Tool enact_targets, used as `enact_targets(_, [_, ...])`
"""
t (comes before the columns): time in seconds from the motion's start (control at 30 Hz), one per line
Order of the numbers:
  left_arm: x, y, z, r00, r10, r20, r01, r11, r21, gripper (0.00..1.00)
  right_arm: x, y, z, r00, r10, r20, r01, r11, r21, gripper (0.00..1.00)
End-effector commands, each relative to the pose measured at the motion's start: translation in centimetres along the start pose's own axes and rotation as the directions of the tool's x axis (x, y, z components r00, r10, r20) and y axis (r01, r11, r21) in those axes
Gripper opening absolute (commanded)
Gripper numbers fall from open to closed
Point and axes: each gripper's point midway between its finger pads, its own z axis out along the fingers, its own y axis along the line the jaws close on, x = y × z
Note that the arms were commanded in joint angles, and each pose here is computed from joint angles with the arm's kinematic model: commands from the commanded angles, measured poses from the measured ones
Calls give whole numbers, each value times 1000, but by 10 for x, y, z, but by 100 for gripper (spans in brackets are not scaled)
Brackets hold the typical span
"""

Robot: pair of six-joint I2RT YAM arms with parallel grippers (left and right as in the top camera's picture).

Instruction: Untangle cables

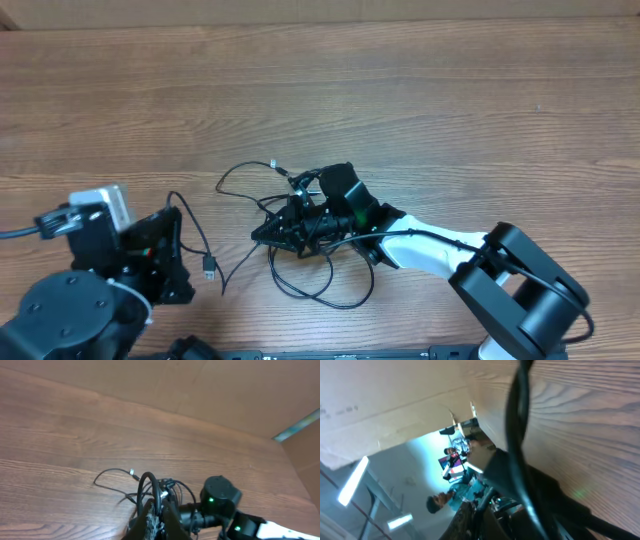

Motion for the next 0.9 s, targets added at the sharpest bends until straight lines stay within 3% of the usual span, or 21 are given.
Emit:
enact_targets(0.0, [0,2,7,1000,-1,8,1,1000,-27,4,7,32,-17,990,-140,15,141,989,-48,4])
enact_targets(0.33, [0,-2,16,1000,2,-1,-2,1000,-31,5,-25,12,-70,946,-233,227,197,965,172,4])
enact_targets(0.47, [2,-4,23,1000,10,-20,-11,999,-43,4,-30,1,-82,922,-329,204,282,932,227,4])
enact_targets(0.63, [8,-8,39,997,28,-69,-33,997,-70,4,-22,16,-103,917,-385,104,376,922,97,4])
enact_targets(0.87, [38,-33,78,965,61,-254,-71,997,-29,4,-34,8,-138,905,-386,177,359,918,170,4])
